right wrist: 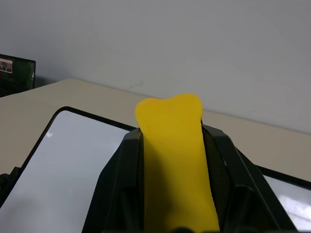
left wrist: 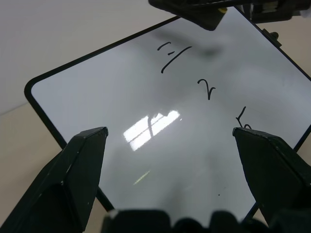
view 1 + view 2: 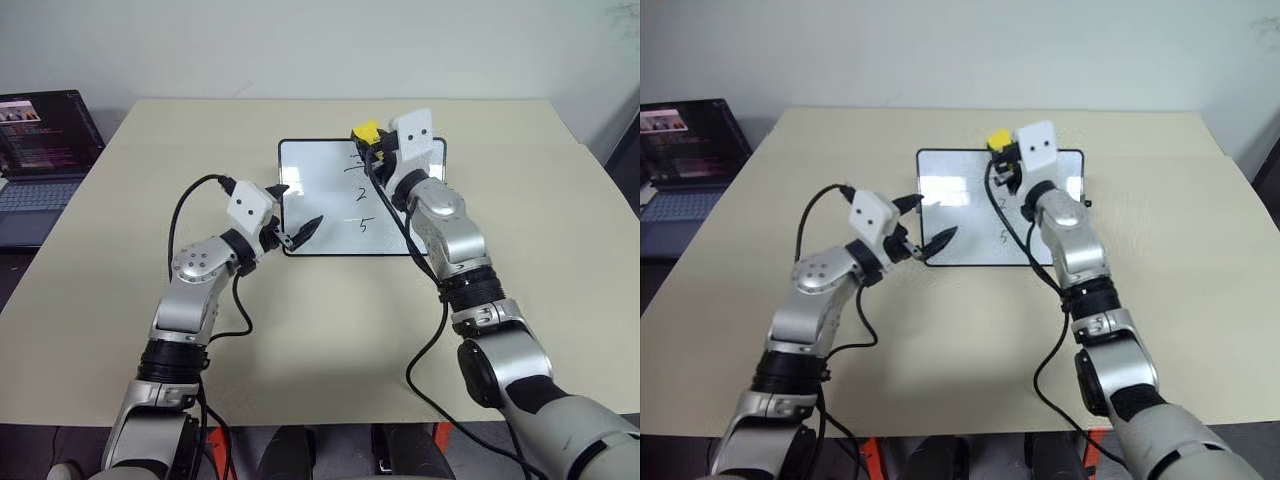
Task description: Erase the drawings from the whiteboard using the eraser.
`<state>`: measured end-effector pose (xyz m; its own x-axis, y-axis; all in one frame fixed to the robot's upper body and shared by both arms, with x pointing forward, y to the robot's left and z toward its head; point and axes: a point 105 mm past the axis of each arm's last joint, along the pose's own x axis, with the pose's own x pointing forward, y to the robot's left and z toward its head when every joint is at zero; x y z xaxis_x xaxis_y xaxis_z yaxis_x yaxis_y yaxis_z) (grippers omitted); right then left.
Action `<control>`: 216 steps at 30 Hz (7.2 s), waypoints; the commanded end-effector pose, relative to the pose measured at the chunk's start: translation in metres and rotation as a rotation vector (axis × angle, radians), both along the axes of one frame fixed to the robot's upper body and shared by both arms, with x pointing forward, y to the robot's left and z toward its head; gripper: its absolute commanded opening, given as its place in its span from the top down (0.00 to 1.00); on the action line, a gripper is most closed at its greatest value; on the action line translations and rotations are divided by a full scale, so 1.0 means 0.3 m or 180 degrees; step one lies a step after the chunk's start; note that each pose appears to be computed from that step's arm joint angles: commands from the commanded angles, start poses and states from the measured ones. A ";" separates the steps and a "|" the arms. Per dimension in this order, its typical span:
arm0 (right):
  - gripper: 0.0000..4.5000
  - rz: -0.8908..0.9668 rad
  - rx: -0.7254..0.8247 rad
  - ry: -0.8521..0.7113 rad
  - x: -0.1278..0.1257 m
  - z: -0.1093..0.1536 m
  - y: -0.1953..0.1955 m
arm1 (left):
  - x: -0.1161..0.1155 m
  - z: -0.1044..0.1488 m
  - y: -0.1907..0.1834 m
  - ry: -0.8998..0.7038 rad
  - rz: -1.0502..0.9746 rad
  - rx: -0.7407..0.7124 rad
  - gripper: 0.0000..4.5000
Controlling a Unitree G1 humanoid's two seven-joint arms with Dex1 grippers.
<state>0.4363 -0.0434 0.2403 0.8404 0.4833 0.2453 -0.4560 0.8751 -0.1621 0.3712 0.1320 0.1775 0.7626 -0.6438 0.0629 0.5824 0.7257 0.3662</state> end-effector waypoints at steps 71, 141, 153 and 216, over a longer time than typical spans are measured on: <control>0.71 -0.0539 -0.1337 0.0224 0.052 -0.157 -0.200 | -0.015 0.105 -0.059 -0.0256 -0.0131 0.0032 0.00; 0.71 -0.0623 -0.1347 0.0360 0.086 -0.166 -0.194 | -0.011 0.106 -0.083 -0.0269 -0.0209 0.0041 0.00; 0.71 -0.0444 -0.1173 0.0299 0.056 -0.129 -0.110 | -0.014 0.110 -0.076 -0.0272 -0.0198 0.0066 0.00; 0.71 -0.0260 -0.1239 0.0284 0.098 -0.087 -0.027 | -0.012 0.118 -0.094 -0.0322 -0.0197 0.0022 0.00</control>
